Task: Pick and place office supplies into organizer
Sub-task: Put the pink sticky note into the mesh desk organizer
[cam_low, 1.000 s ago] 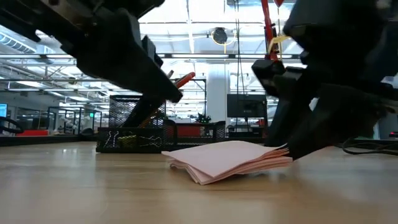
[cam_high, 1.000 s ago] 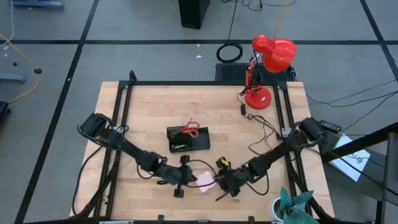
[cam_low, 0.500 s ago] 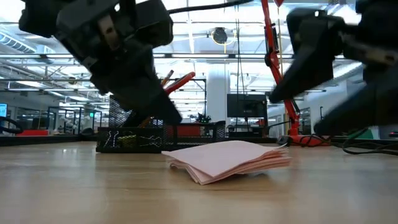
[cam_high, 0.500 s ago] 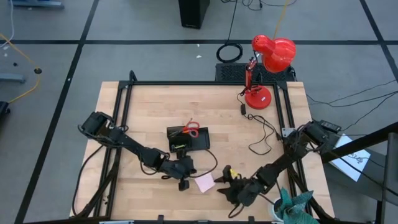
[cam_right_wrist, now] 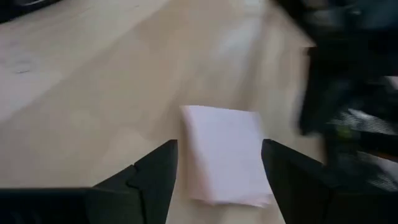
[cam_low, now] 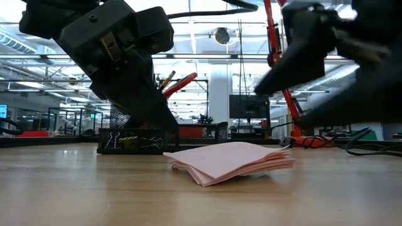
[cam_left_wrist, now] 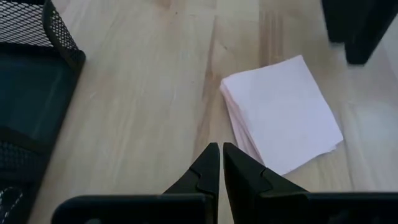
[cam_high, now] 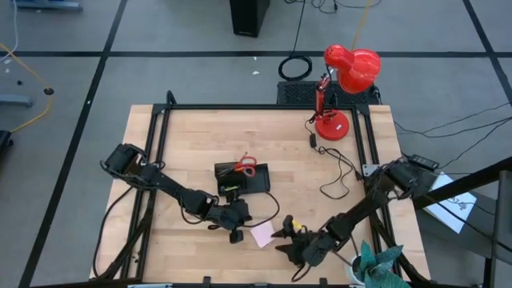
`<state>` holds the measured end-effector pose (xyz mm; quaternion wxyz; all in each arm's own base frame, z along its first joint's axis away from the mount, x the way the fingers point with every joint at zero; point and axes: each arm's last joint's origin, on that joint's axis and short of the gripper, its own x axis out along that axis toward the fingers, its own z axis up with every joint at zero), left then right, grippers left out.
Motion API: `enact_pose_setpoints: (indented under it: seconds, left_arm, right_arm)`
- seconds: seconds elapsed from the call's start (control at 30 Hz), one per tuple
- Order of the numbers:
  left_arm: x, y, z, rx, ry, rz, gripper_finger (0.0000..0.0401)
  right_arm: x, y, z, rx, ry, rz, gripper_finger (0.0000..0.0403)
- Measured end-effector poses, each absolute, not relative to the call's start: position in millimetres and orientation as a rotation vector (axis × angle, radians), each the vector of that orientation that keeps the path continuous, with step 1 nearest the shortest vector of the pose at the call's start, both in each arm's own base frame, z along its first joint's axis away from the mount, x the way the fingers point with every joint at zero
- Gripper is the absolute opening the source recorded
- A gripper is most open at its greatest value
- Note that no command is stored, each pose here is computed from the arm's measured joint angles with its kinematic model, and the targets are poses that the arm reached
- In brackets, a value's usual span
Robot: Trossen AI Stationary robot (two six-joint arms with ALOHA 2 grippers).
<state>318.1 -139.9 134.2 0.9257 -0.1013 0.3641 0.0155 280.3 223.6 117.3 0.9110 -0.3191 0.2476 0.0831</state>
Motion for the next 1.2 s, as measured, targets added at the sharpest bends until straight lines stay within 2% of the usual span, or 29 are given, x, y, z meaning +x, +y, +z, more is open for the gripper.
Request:
enact_pose_setpoints:
  seconds: [0.17, 0.37, 0.73, 1.07, 1.2]
  left_arm:
    - [319, -139, 134, -0.211, 0.750, 0.032, 0.0026]
    - [321, -135, 134, -0.222, 0.737, 0.043, 0.0026]
    - [332, -129, 103, -0.277, 0.774, 0.049, 0.0026]
    - [334, -133, 101, -0.302, 0.740, 0.032, 0.0026]
    - [335, -137, 103, -0.334, 0.740, -0.029, 0.0026]
  right_arm:
    - [290, 235, 99, -0.705, 0.565, 0.195, 0.0224]
    - [300, 247, 97, -0.795, 0.584, 0.081, 0.0224]
    - [299, 238, 90, -0.843, 0.683, 0.043, 0.0224]
    - [297, 231, 85, -0.797, 0.739, -0.002, 0.0224]
    - [298, 229, 84, -0.803, 0.748, -0.004, 0.0224]
